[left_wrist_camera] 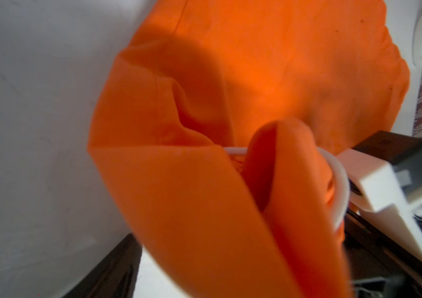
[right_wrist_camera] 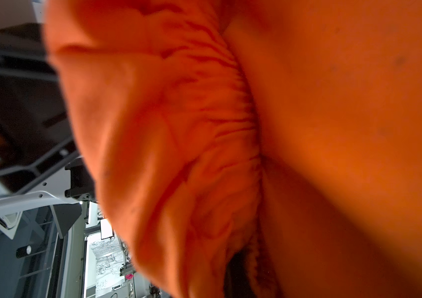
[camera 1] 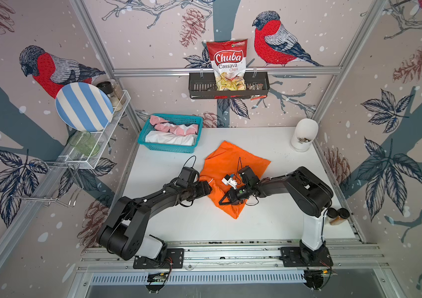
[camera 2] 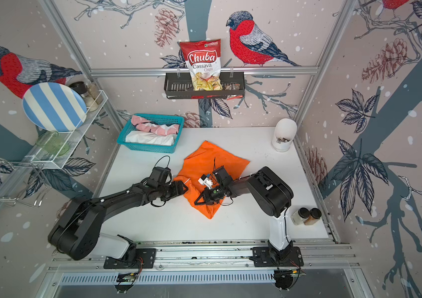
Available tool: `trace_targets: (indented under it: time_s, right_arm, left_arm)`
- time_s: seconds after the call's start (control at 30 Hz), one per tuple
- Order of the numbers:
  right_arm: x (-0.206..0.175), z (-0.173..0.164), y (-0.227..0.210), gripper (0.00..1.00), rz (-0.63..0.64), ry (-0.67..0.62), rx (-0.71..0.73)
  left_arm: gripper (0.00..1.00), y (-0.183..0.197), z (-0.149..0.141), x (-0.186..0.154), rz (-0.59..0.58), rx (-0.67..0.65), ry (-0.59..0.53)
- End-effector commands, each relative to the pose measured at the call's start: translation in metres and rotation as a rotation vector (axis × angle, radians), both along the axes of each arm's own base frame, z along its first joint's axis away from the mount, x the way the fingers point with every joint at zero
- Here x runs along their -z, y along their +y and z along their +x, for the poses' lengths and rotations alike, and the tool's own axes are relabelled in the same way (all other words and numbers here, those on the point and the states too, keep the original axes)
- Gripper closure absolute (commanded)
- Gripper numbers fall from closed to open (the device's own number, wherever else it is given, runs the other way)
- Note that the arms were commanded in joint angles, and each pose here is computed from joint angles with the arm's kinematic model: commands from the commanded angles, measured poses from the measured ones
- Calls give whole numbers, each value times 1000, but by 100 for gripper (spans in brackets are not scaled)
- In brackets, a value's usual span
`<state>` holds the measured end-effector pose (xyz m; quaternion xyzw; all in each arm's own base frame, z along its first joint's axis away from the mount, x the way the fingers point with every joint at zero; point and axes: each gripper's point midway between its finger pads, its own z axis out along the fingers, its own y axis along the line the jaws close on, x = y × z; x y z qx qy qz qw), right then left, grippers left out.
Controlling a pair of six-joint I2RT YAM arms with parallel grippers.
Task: Roll up the shorts
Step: Roll the shorts at the center of the board.
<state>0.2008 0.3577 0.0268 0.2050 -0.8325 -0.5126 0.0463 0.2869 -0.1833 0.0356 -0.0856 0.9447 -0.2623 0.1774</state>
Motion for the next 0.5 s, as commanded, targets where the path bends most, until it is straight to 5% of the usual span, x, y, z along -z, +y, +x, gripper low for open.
trace_targets:
  time_s: [0.0,0.27,0.37,0.47]
  right_arm:
    - [32,-6,-23,95,-181,5,35]
    - [29,15,-48,70,-387,-178,93]
    - [10,35,-62,65,-525,-361,152]
    - [-23,47,-68,49,-673,-614,180]
  left_arm:
    - [25,12,10,14,85,-34,-17]
    - [84,17,9,44,167,9,36]
    - [88,18,5,43,177,22,46]
    - [90,18,4,38,175,32,44]
